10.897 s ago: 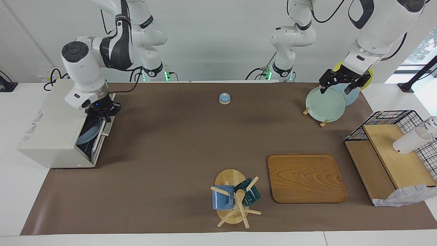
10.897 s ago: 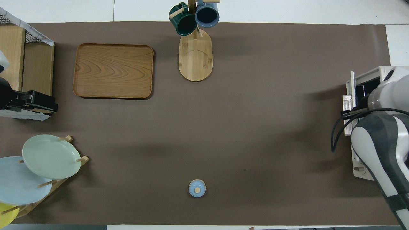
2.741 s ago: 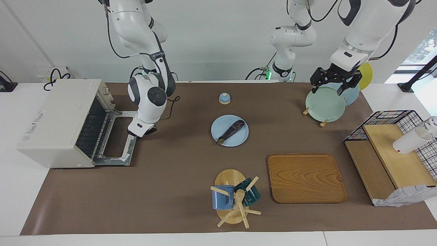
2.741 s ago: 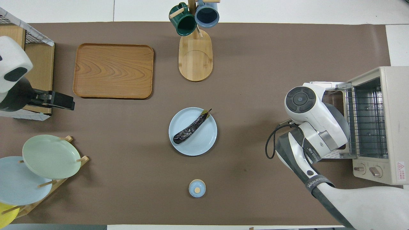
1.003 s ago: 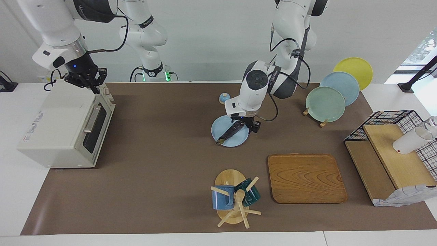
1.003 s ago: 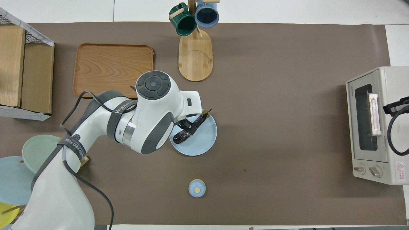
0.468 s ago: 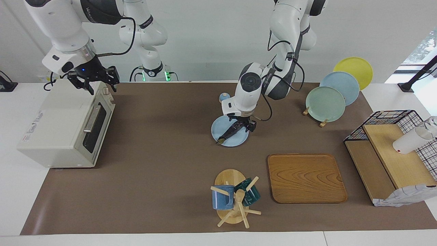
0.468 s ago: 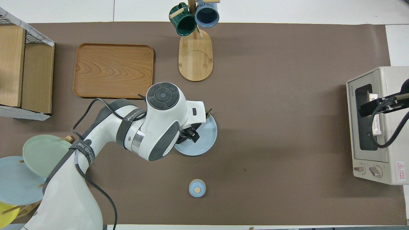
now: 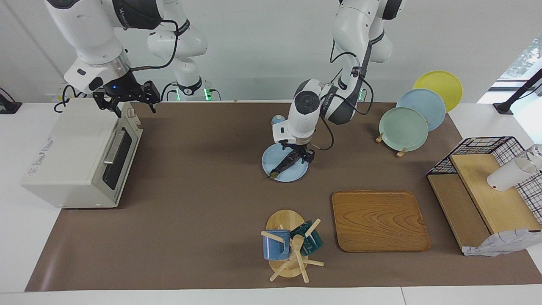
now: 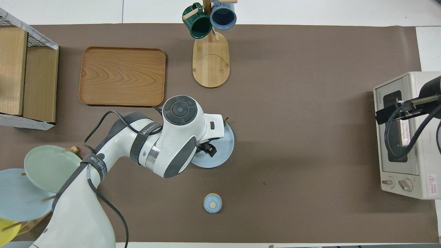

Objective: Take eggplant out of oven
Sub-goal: 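Grasp the purple eggplant on the plate with the left gripper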

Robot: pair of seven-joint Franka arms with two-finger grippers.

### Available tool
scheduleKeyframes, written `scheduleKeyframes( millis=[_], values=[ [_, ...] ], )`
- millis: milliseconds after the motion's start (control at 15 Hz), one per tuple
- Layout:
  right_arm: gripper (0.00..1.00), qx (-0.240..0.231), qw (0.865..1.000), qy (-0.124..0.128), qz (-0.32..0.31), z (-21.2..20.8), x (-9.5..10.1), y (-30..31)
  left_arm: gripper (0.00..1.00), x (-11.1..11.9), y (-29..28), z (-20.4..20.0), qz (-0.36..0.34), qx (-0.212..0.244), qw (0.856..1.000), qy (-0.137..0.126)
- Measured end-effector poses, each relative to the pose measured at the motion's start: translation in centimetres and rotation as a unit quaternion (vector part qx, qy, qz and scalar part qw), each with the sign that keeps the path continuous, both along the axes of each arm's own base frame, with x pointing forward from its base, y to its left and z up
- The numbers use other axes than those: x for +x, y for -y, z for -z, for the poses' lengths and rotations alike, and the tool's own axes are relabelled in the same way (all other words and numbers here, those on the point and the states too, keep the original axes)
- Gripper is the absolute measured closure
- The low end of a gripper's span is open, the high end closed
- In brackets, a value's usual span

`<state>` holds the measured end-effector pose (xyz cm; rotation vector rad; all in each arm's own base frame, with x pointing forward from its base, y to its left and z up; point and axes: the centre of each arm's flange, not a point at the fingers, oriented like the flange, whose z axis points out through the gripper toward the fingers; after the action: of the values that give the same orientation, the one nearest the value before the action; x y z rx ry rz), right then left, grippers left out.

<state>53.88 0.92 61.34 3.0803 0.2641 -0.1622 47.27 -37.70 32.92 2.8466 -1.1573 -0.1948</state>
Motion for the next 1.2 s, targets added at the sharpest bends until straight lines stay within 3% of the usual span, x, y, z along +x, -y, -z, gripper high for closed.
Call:
scheduleKeyframes(
  millis=[468,869,1203],
  values=[
    [0.00,-0.001,1.000,-0.001,0.019,-0.2,-0.1,1.2,0.07,-0.8,0.2,1.0,0.005,0.000,1.000,0.001],
    [0.00,-0.001,1.000,0.004,0.021,-0.5,0.0,1.4,0.24,-1.2,0.3,1.4,0.007,0.002,1.000,-0.001],
    [0.00,-0.001,0.999,0.004,0.034,-0.5,0.0,2.4,0.27,-1.7,0.8,1.6,0.013,0.003,1.000,-0.002]
  ],
)
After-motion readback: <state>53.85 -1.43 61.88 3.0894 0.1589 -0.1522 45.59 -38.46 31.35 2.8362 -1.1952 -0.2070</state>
